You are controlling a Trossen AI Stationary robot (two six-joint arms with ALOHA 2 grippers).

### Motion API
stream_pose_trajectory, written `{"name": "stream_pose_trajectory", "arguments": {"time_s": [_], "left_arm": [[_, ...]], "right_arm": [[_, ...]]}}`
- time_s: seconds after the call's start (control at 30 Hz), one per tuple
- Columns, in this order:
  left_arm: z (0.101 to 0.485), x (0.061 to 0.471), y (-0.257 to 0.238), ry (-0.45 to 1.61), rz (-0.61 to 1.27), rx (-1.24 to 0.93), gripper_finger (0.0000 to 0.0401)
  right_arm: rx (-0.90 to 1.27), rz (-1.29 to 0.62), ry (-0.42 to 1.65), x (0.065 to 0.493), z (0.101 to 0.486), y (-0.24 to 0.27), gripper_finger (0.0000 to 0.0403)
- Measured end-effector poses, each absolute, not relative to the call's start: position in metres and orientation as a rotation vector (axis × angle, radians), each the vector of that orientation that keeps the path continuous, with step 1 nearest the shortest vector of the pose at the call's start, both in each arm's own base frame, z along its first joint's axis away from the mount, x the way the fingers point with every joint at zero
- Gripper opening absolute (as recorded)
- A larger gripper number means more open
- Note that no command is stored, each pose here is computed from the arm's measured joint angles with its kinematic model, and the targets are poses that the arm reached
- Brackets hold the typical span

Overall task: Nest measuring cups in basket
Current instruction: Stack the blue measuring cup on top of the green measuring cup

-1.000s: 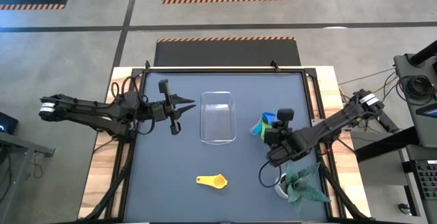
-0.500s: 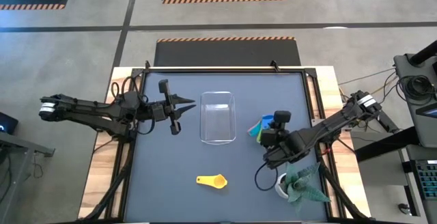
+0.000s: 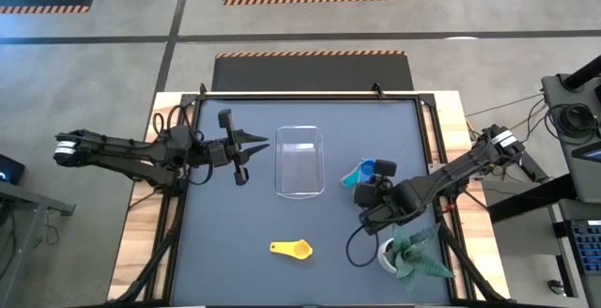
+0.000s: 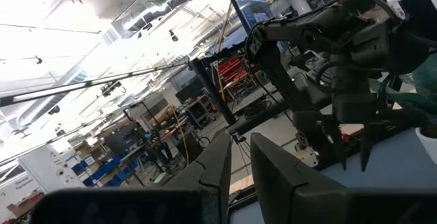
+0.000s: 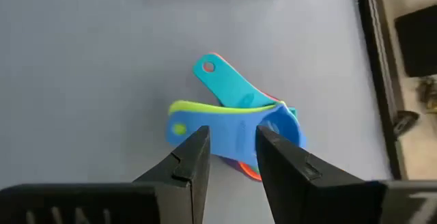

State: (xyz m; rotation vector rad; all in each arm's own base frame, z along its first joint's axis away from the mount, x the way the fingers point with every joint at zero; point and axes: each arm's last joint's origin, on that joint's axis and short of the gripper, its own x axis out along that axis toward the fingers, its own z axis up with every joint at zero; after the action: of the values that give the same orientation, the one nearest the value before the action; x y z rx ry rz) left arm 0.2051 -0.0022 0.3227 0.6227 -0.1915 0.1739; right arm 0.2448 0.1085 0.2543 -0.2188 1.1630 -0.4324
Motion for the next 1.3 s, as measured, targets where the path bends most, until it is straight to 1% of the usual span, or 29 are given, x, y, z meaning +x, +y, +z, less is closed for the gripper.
{"name": "stream_pose_trajectory", "arguments": {"time_s": [0.2,0.33,0.47,0.53,0.63,0.7,0.8,0.97,1.13,1.3], "left_arm": [[0.323,0.205,-0.002,-0.194,0.174,0.621,0.0039],[0.323,0.205,-0.002,-0.196,0.171,0.611,0.0039],[0.32,0.212,-0.004,-0.194,0.118,0.593,0.0038],[0.322,0.223,-0.005,-0.181,0.086,0.574,0.0038],[0.325,0.247,-0.006,-0.089,0.05,0.568,0.0038],[0.324,0.263,-0.007,-0.002,0.032,0.565,0.0038],[0.326,0.283,-0.007,0.066,0.014,0.544,0.0038],[0.316,0.316,-0.008,0.166,-0.01,0.536,0.0038],[0.312,0.349,-0.008,0.29,-0.04,0.547,0.0038],[0.298,0.386,-0.009,0.399,-0.07,0.551,0.0038]], "right_arm": [[-0.169,-0.456,1.144,0.246,0.258,0.109,0.0107],[-0.128,-0.462,1.112,0.246,0.269,0.109,0.0105],[0.075,-0.488,1.102,0.245,0.286,0.093,0.0089],[0.122,-0.491,1.101,0.242,0.289,0.084,0.0075],[0.095,-0.483,1.112,0.234,0.285,0.074,0.0051],[0.084,-0.479,1.125,0.229,0.28,0.065,0.0034],[0.092,-0.46,1.157,0.219,0.266,0.054,0.0013],[0.129,-0.394,1.195,0.208,0.235,0.042,0.0009],[0.178,-0.331,1.125,0.2,0.216,0.032,0.0009],[0.186,-0.286,1.057,0.191,0.21,0.029,0.0009]]}}
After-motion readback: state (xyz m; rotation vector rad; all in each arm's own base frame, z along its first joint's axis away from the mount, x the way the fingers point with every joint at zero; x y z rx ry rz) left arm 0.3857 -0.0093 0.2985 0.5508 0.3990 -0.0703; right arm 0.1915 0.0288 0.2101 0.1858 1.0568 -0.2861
